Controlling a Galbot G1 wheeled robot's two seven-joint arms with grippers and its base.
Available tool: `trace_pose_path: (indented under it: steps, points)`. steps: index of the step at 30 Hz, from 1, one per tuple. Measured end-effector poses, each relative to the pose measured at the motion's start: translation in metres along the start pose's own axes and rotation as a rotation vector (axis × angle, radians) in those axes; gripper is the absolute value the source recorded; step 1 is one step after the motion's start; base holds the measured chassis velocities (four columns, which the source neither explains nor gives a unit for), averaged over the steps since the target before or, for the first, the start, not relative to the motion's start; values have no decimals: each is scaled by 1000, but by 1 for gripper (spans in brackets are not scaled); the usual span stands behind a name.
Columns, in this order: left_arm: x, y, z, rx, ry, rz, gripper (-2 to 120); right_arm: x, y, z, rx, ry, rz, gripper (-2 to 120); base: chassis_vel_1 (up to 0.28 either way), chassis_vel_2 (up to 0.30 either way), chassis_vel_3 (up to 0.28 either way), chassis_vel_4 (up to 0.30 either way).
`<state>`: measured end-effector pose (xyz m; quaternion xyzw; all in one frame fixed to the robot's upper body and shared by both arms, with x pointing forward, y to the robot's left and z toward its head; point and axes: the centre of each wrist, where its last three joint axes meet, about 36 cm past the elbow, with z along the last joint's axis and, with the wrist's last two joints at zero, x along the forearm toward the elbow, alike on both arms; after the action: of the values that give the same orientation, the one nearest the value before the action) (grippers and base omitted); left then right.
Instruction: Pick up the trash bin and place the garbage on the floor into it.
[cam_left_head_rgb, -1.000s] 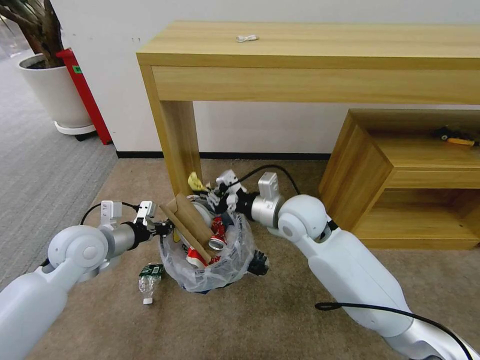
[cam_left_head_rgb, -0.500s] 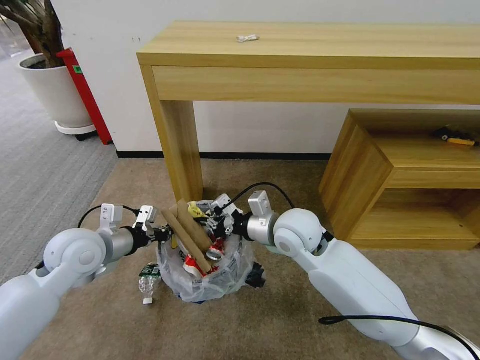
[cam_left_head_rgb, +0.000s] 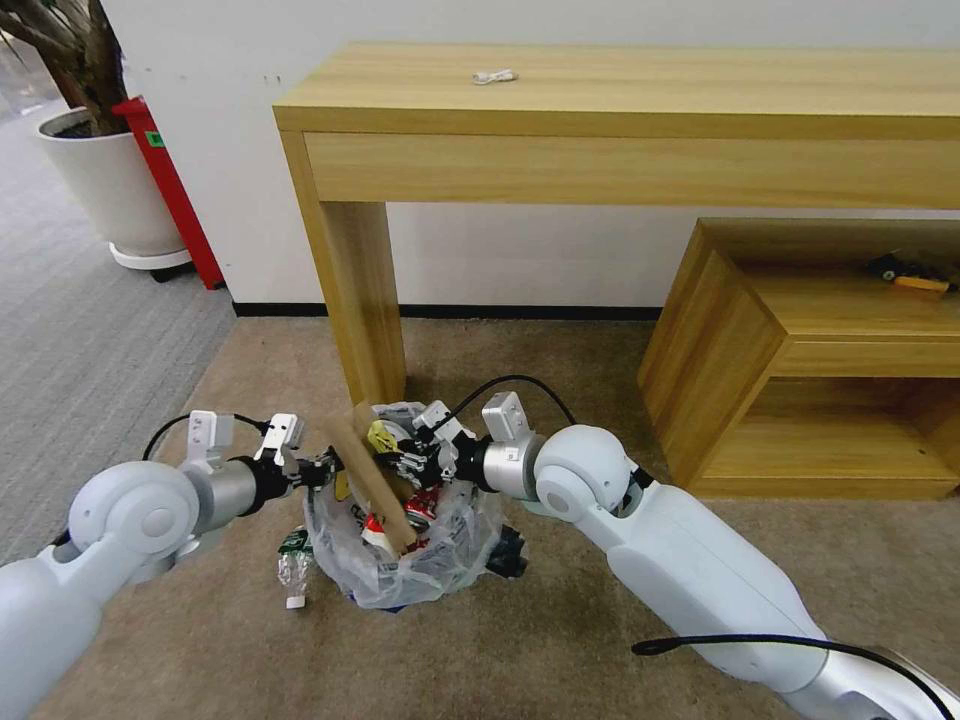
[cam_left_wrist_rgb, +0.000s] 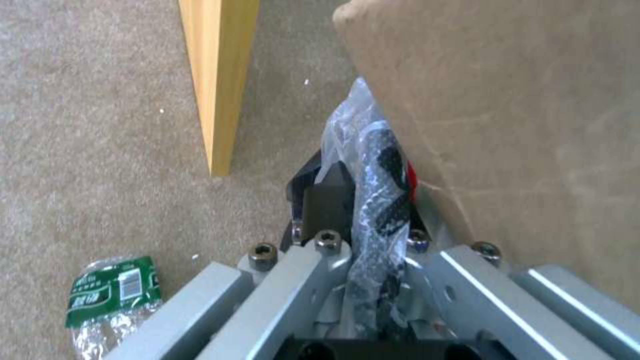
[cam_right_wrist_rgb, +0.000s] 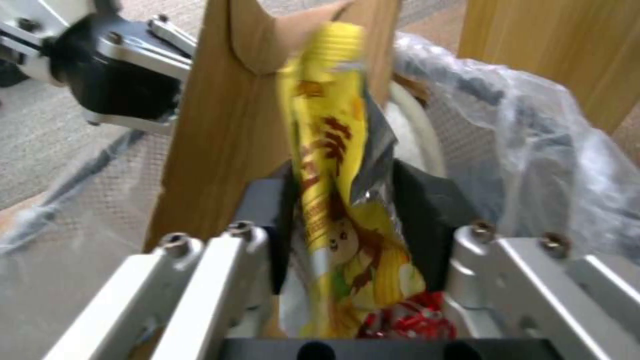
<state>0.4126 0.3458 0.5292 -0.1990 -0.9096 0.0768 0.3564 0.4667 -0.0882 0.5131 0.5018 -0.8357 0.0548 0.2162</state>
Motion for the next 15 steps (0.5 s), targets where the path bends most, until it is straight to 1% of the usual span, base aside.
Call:
trace_pose_path:
  steps: [1,2,5,6,9,10,13,14,15]
  points:
    - [1,1,1,7,-3,-1,0,-1,-1,1,-1,1,7,46,0,0,0,0]
    - [1,1,1,7,-3,-1,0,-1,-1,1,-1,1,7,46,0,0,0,0]
    - [4,6,3,24,-5,-8,0,1,-2,0,-6,-14,16,61,0,0,0,0]
    - [4,6,3,24,-5,-8,0,1,-2,0,-6,-14,16,61,0,0,0,0]
    - [9,12,6,28,0,-8,0,7,-3,-7,2,-33,22,75,0,0,0,0]
    - [9,12,6,28,0,-8,0,7,-3,-7,2,-33,22,75,0,0,0,0]
    - [13,17,9,26,3,-12,0,12,-5,-13,2,-60,29,88,0,0,0,0]
    - [13,17,9,26,3,-12,0,12,-5,-13,2,-60,29,88,0,0,0,0]
    - [15,21,11,24,5,-14,0,15,-7,-16,-1,-84,32,92,0,0,0,0]
